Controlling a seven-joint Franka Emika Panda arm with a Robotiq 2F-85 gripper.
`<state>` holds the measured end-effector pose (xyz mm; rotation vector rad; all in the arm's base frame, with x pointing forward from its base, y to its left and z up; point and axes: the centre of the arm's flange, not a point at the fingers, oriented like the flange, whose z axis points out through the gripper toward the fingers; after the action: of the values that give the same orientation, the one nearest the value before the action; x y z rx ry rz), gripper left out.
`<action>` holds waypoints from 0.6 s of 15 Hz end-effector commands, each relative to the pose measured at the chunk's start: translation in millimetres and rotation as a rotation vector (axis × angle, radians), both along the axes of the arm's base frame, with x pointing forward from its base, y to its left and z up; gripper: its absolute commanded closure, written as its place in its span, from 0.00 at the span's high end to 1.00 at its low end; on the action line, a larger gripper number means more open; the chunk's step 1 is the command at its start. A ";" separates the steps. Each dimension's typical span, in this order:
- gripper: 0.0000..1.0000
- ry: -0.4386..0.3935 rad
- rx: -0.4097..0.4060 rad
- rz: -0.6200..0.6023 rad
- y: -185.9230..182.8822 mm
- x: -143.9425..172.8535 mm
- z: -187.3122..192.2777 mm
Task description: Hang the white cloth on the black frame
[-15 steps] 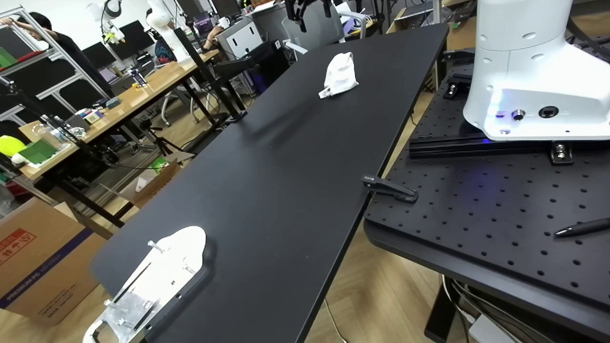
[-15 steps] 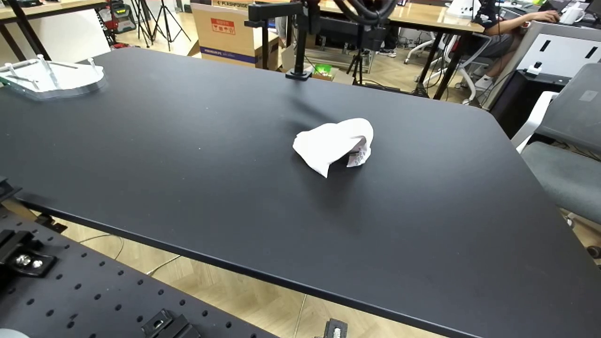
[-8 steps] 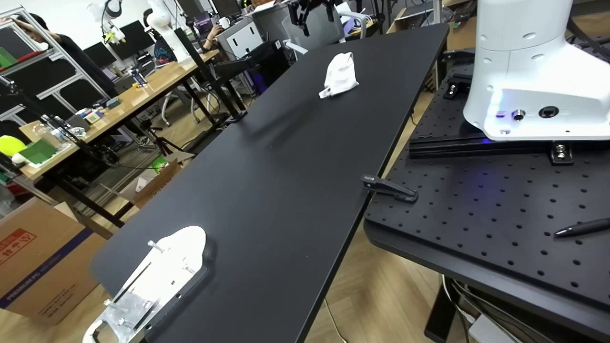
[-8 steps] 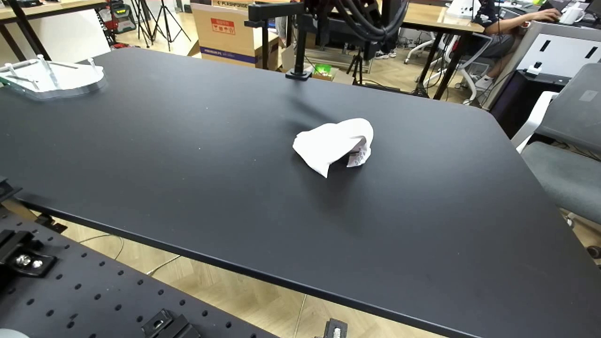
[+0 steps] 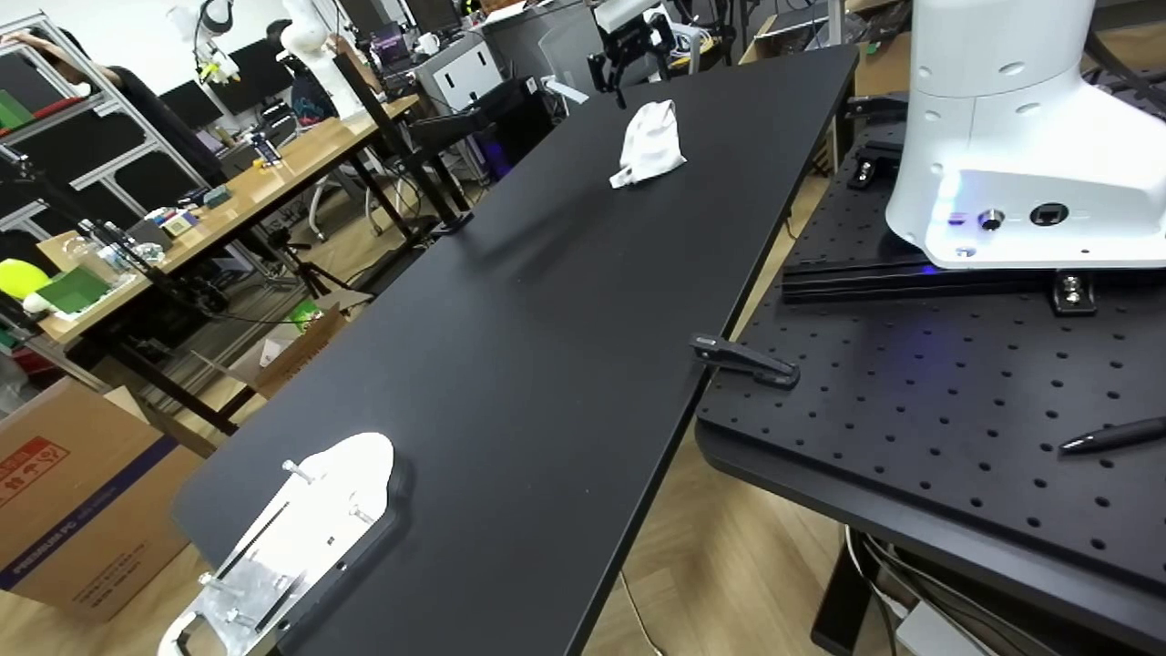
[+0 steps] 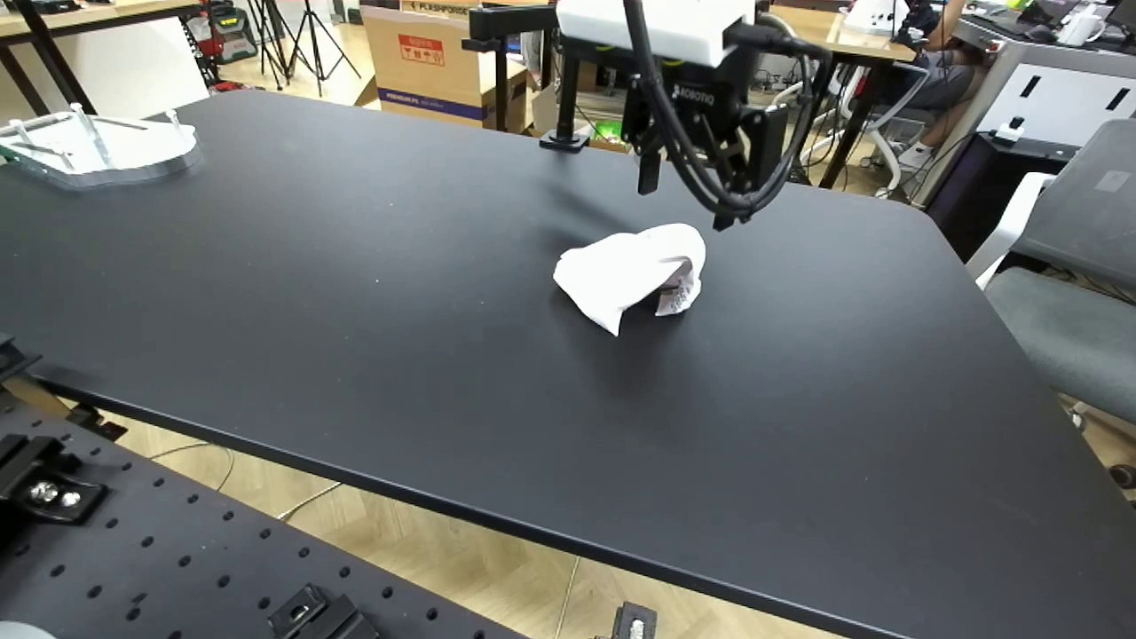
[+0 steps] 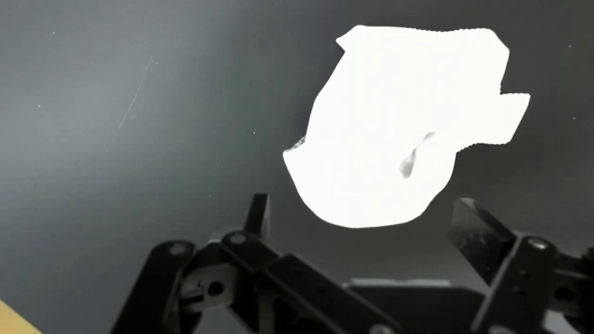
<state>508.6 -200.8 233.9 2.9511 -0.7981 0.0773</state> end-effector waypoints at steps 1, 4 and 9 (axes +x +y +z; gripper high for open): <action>1.00 0.034 0.011 -0.023 -12.5 27.5 -29.1; 1.00 0.071 0.014 -0.020 -12.5 31.8 -47.3; 0.68 0.103 0.014 -0.018 -14.1 36.5 -71.0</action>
<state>532.3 -210.0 169.1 2.9384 -0.8046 -0.0559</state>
